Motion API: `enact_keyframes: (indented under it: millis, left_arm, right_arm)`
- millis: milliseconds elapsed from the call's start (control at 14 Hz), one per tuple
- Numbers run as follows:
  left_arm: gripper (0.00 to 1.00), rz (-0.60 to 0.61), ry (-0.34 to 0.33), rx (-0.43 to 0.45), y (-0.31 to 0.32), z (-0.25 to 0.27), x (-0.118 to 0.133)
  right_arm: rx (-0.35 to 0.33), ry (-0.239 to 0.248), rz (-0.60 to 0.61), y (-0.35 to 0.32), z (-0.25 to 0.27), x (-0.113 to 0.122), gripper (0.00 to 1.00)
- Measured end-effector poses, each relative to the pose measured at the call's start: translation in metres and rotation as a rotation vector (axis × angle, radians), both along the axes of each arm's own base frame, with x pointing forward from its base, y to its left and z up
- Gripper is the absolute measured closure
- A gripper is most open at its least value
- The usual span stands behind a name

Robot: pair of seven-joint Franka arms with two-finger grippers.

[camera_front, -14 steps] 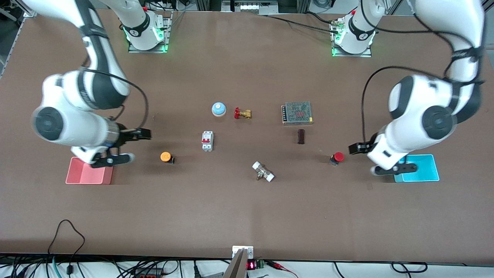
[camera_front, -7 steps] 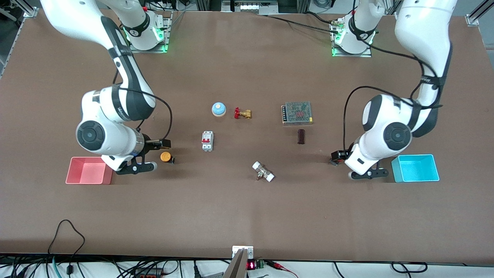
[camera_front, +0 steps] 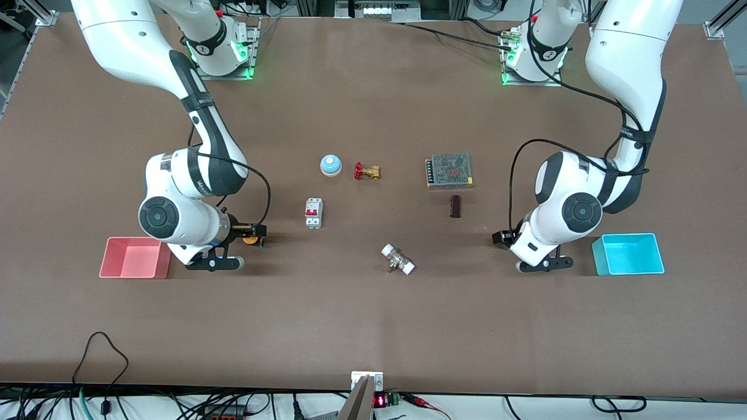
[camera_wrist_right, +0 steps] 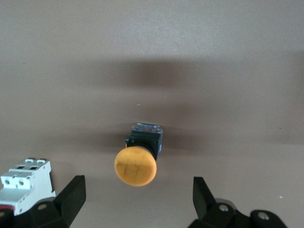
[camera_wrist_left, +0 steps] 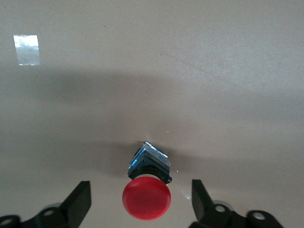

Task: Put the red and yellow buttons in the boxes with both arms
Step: 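Close the right gripper on the yellow button while the left gripper grasps the red, then carry the yellow button to the pink box while the left gripper carries red to cyan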

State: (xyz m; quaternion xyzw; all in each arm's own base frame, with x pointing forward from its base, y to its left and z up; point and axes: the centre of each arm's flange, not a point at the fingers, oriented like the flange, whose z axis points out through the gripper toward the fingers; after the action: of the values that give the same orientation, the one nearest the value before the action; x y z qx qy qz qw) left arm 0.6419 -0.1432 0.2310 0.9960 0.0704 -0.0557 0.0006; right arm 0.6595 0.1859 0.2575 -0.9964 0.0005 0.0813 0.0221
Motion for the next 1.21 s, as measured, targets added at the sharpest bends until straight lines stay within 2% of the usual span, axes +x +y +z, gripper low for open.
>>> enact_keyframes:
  millis: [71, 143, 214, 357, 429, 643, 786, 857, 1000, 1214]
  left_arm:
    - [0.2, 0.003, 0.001, 0.0, 0.0, 0.0, 0.0]
    - [0.2, 0.007, 0.001, 0.0, -0.001, -0.001, 0.0]
    - [0.26, 0.01, 0.002, 0.001, -0.001, -0.001, 0.0]
    - [0.46, 0.011, 0.004, 0.001, -0.002, -0.002, -0.001]
    - [0.52, 0.011, 0.005, 0.001, -0.001, -0.002, -0.001]
    - [0.58, 0.012, 0.006, 0.001, -0.001, -0.003, -0.001]
    - [0.58, 0.013, 0.009, 0.002, -0.001, -0.003, -0.002]
    - [0.58, 0.015, 0.015, 0.004, 0.0, -0.002, -0.002]
    - [0.58, 0.026, 0.018, 0.007, 0.008, 0.006, 0.002]
    - [0.58, 0.069, -0.013, 0.006, 0.039, 0.037, 0.016]
  right_arm:
    - [-0.001, -0.001, -0.002, 0.002, -0.005, 0.0, 0.0]
    - [-0.002, 0.0, -0.001, 0.004, -0.009, -0.001, 0.0]
    - [-0.004, 0.001, 0.0, 0.007, -0.014, -0.001, 0.0]
    - [-0.009, 0.004, -0.009, 0.014, -0.023, -0.003, 0.0]
    - [-0.011, 0.003, -0.01, 0.016, -0.027, -0.004, 0.0]
    - [-0.024, 0.005, -0.01, 0.013, -0.038, -0.003, 0.0]
    - [-0.04, 0.001, -0.003, 0.009, -0.039, -0.002, 0.04]
    - [-0.044, 0.0, 0.0, 0.008, -0.039, -0.002, 0.13]
    - [-0.047, -0.001, 0.002, 0.008, -0.039, -0.002, 0.2]
    - [-0.05, -0.001, 0.004, 0.008, -0.04, -0.002, 0.49]
